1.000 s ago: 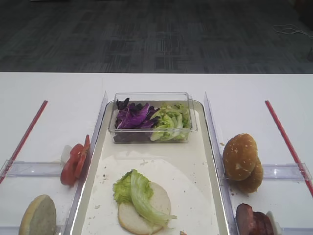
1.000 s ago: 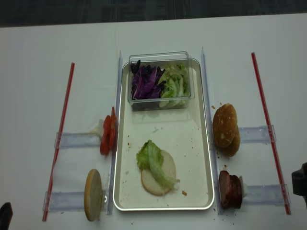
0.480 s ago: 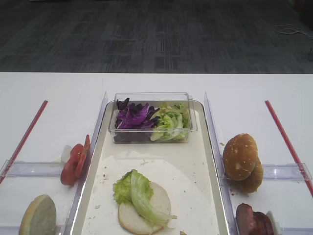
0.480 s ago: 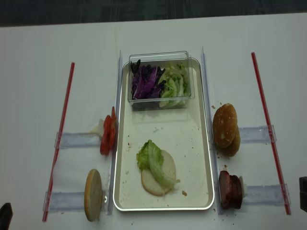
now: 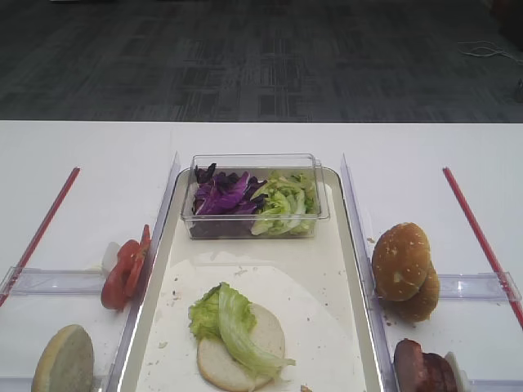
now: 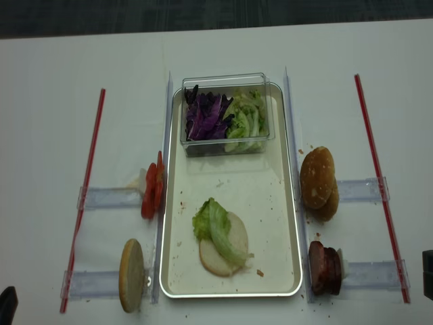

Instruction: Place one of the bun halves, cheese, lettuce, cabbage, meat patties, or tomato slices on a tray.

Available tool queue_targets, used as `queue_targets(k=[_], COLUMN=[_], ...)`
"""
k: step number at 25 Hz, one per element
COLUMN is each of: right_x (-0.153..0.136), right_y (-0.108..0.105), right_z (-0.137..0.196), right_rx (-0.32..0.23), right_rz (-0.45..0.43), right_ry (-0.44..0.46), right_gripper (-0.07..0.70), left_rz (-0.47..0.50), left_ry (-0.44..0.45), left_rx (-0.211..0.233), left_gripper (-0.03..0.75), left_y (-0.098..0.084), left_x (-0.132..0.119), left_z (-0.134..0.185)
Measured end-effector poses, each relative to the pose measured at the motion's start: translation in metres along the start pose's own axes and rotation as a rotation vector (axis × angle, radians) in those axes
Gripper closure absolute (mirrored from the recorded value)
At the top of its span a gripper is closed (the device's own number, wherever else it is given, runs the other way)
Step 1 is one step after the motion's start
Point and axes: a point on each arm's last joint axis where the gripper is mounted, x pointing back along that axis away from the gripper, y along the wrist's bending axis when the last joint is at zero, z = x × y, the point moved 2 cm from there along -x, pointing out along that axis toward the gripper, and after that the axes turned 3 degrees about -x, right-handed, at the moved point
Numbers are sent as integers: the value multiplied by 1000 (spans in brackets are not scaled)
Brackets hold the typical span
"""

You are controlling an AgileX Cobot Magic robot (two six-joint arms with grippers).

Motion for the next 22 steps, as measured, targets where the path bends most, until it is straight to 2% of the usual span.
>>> queue_targets(k=[9, 15, 22], right_x=[1, 16, 24], right_y=[0, 2, 3], right_z=[1, 9, 16], right_rx=[1, 12, 14], right_rz=[0, 2, 3], right_ry=[-4, -133, -203], right_gripper=[136, 136, 136], left_rz=[0, 0, 0], left_ry=[0, 0, 0], left_rx=[0, -1, -1], left_gripper=[323, 323, 323], left_y=[0, 0, 0], left_x=[0, 0, 0], left_z=[0, 0, 0])
